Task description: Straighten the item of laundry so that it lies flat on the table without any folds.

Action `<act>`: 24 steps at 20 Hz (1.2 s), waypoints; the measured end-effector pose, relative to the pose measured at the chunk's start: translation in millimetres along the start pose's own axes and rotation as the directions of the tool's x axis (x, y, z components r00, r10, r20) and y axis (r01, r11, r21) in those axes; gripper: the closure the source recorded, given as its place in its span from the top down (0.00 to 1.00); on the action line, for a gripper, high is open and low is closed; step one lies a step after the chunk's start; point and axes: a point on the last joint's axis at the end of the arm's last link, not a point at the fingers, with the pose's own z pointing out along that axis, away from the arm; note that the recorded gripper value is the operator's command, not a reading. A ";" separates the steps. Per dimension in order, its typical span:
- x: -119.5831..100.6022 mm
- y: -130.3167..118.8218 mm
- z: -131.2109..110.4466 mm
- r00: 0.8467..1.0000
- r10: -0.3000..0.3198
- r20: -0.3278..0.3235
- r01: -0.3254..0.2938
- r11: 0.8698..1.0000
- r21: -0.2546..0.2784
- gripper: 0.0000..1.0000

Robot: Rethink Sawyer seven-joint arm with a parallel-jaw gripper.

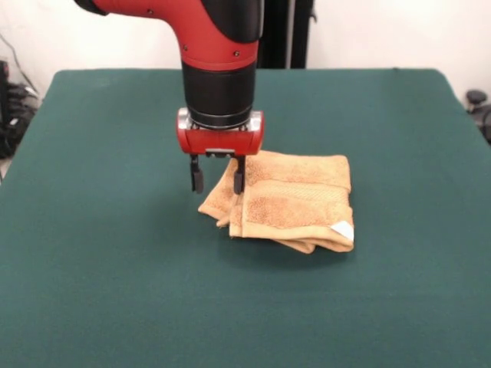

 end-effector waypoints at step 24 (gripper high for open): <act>-32.9 3.2 -58.6 0.995 -0.022 0.100 0.019 0.999 0.031 1.00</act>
